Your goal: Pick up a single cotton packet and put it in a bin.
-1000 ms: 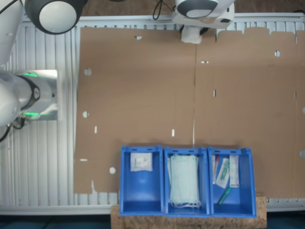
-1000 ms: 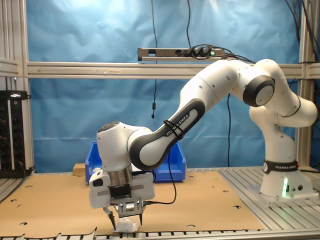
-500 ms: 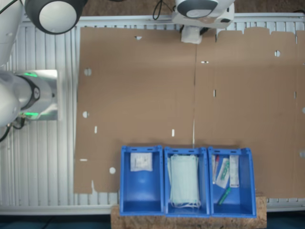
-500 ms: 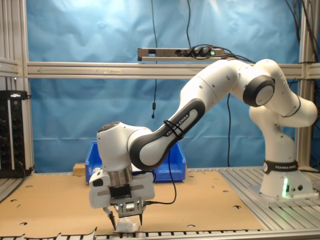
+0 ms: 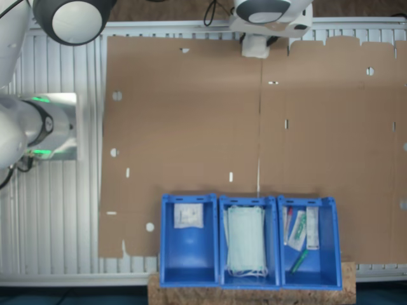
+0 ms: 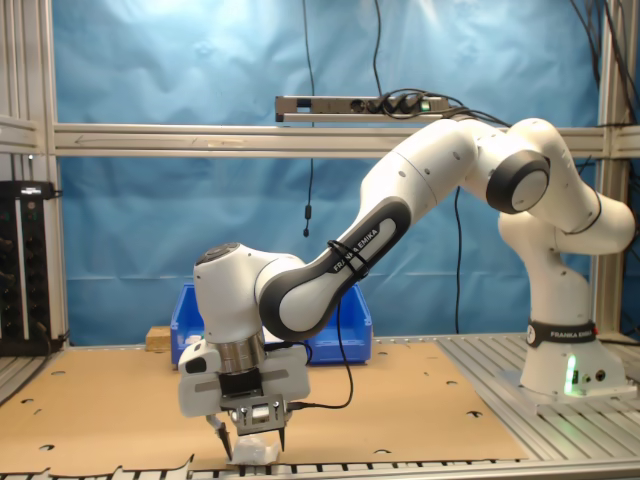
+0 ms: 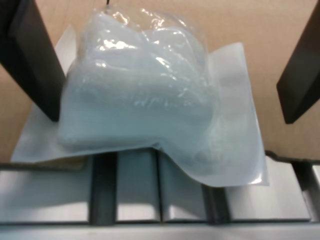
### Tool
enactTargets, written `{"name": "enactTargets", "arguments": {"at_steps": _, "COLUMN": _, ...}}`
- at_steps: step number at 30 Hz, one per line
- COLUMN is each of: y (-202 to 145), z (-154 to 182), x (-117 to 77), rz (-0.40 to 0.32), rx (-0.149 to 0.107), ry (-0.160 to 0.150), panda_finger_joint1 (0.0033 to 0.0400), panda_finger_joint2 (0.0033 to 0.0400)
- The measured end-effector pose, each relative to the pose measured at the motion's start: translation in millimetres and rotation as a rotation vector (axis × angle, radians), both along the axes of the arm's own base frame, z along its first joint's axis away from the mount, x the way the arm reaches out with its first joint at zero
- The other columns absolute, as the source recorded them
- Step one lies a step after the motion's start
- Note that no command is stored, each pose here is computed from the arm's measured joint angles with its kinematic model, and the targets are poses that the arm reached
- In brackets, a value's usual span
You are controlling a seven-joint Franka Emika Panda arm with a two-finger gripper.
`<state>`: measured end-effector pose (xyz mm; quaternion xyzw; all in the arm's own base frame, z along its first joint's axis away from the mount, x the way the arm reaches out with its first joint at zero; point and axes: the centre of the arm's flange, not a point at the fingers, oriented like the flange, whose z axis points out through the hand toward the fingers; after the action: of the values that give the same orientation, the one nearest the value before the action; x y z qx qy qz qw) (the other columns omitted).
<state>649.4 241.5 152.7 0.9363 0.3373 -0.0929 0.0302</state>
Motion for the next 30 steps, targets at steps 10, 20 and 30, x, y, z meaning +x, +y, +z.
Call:
{"name": "enactTargets", "arguments": {"at_steps": 10, "y": 0.0, "z": 0.0, "x": 0.0, "rz": 0.0, "rx": 0.0, "ry": 0.0, "panda_finger_joint1": 0.04, "panda_finger_joint2": 0.04}}
{"name": "enactTargets", "arguments": {"at_steps": 20, "y": 0.0, "z": 0.0, "x": 0.0, "rz": 0.0, "rx": 0.0, "ry": 0.0, "panda_finger_joint1": 0.04, "panda_finger_joint2": 0.04}}
{"name": "enactTargets", "arguments": {"at_steps": 30, "y": 0.0, "z": 0.0, "x": 0.0, "rz": 0.0, "rx": 0.0, "ry": 0.0, "panda_finger_joint1": 0.0352, "panda_finger_joint2": 0.0352}}
